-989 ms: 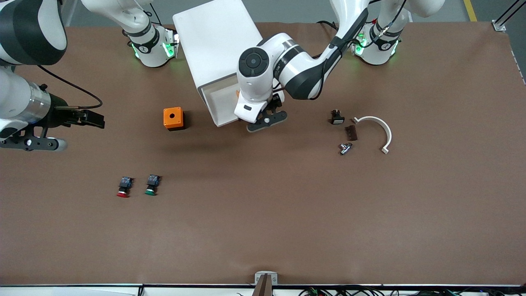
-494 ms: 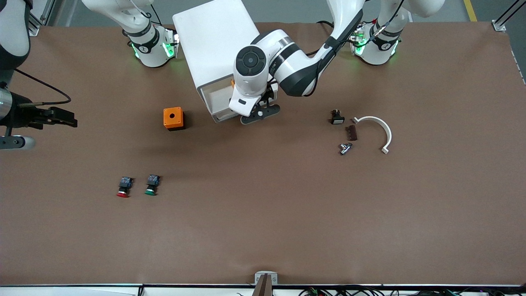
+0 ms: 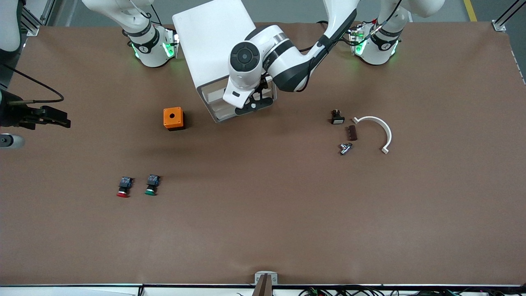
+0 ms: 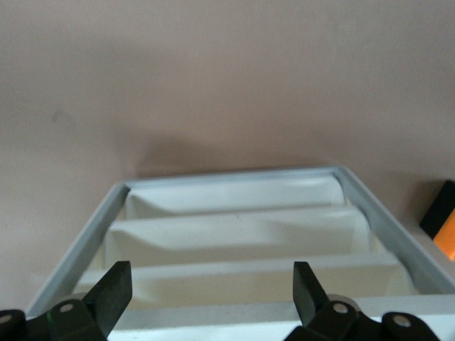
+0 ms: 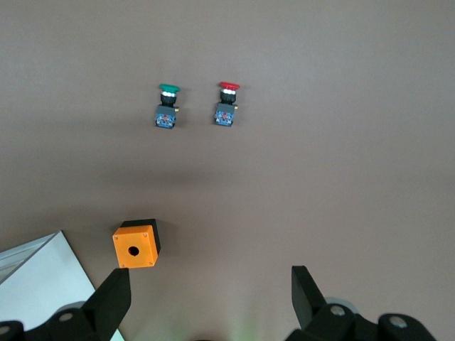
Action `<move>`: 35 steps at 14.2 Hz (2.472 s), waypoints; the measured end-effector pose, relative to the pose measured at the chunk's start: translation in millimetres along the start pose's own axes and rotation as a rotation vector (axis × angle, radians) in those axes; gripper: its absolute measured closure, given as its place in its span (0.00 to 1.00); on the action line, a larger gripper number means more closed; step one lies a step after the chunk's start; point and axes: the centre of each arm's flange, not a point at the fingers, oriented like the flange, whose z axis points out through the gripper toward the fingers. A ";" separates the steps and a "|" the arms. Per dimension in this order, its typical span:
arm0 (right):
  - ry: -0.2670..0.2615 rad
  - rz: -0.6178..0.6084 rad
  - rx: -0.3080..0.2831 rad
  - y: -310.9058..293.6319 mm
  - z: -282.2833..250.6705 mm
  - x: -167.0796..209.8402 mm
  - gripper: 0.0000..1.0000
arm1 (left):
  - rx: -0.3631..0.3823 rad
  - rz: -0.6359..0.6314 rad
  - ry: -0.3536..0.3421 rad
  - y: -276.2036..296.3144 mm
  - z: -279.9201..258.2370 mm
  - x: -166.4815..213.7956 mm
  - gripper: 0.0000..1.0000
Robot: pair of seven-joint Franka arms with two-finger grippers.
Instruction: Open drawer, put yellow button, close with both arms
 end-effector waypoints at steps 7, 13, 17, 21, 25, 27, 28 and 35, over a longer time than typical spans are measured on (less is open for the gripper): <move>-0.022 0.014 0.010 7.2 -24.3 -15.7 0.00 | 0.013 0.015 -0.040 1.5 14.1 -17.4 0.00; -0.050 0.028 0.025 15.9 -40.1 -40.6 0.00 | 0.003 0.000 -0.054 -0.3 10.8 -10.1 0.00; -0.011 0.026 0.028 17.4 -49.5 -47.7 0.00 | -0.059 -0.086 -0.045 -20.4 -28.9 47.7 0.00; 0.009 0.002 0.038 7.6 -53.7 -65.5 0.00 | -0.148 -0.222 -0.022 -68.9 -88.3 134.1 0.00; 0.058 -0.004 0.046 6.1 -46.0 -88.8 0.00 | -0.201 -0.338 -0.010 -117.5 -121.2 200.4 0.00; 0.078 -0.011 0.046 3.0 -48.7 -97.6 0.00 | -0.216 -0.385 -0.006 -139.1 -130.1 226.7 0.00; 0.087 -0.012 0.045 2.3 -51.7 -99.4 0.00 | -0.226 -0.413 -0.004 -152.5 -135.3 241.8 0.00; 0.106 -0.008 0.042 4.7 -57.4 -103.5 0.00 | -0.328 -0.437 0.063 -244.8 -201.5 313.2 0.00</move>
